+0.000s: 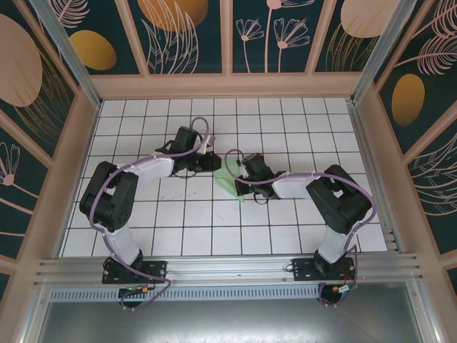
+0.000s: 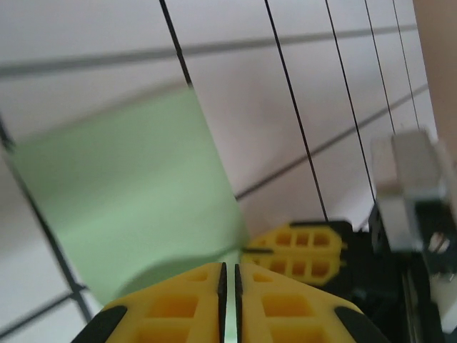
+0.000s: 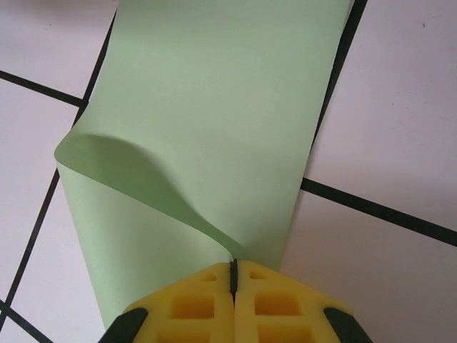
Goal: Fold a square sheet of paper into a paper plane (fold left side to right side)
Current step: Third fold the triangle at the center of the table.
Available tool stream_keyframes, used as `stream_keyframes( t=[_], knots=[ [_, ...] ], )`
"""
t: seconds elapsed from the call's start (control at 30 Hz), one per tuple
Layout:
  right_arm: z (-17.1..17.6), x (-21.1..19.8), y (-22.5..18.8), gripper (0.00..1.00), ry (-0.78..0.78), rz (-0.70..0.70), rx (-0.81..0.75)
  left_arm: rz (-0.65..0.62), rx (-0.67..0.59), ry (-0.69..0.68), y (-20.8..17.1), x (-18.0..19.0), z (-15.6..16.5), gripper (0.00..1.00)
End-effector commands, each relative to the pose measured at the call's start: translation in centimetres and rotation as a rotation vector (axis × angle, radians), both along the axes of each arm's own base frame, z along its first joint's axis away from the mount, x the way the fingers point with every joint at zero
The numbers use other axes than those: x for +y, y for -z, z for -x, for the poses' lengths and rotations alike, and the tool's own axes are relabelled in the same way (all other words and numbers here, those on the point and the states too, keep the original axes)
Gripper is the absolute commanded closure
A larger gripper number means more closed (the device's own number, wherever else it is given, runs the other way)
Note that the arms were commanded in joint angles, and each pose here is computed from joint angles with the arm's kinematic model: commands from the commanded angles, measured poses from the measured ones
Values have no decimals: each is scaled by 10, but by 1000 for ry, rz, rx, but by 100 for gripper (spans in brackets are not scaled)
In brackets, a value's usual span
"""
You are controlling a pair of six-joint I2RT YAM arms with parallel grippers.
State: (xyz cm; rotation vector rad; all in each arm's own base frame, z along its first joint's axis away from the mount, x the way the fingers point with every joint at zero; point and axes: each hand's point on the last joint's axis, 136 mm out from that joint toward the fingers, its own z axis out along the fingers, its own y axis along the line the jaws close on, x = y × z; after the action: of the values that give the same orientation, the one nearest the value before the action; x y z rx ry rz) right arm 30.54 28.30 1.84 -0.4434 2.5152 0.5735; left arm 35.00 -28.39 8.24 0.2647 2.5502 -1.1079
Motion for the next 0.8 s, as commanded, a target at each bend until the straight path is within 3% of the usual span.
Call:
stream_keyframes(
  t=[0.0, 0.33, 0.77],
  knots=[
    [16, -14, 30, 100, -4, 86, 87, 84, 37, 77, 5, -25, 21, 84],
    [17, -12, 31, 100, -9, 88, 94, 33, 116, 49, 46, -22, 33, 85],
    [17, -13, 34, 100, -13, 107, 102, -16, 144, 24, 66, -12, 41, 86]
  ],
)
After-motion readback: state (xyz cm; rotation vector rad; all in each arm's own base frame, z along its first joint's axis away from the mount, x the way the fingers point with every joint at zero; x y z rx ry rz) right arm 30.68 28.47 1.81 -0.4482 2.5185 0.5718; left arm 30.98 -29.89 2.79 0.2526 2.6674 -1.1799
